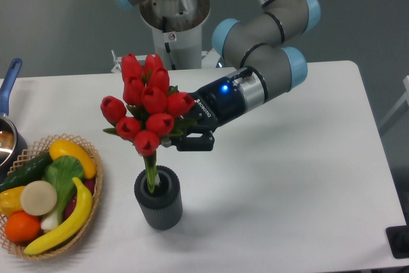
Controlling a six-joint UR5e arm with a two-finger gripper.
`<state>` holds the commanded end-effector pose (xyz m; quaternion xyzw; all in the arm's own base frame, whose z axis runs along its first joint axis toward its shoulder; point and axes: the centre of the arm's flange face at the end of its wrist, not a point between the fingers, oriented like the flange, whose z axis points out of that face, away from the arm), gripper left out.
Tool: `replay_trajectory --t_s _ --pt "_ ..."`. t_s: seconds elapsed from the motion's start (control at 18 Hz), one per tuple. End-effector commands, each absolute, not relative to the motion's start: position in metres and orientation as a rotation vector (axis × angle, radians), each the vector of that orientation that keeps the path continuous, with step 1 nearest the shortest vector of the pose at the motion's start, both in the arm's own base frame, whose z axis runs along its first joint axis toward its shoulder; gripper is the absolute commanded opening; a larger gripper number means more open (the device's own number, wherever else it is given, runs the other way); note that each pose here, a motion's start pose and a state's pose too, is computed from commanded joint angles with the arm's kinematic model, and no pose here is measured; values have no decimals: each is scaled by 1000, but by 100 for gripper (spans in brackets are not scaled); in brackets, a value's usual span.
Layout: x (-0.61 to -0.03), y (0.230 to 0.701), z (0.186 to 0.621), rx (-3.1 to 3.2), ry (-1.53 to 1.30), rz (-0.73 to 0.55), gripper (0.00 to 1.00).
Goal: Insert the flowers into the vase
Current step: 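Lower the tulip stems deeper into the black vase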
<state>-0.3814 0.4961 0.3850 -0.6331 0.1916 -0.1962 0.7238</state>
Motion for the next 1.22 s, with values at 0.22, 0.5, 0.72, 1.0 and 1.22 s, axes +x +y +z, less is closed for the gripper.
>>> replay_trajectory --t_s 0.22,0.5,0.72,1.0,1.22 --pt "-384 498 377 -1403 416 -439 27" --pt "-385 498 360 -1413 391 -461 27" --pt "-381 496 342 -1421 374 -474 27" --pt "-382 497 320 -1421 374 -465 28" --pt "-387 499 303 -1421 373 -461 27"
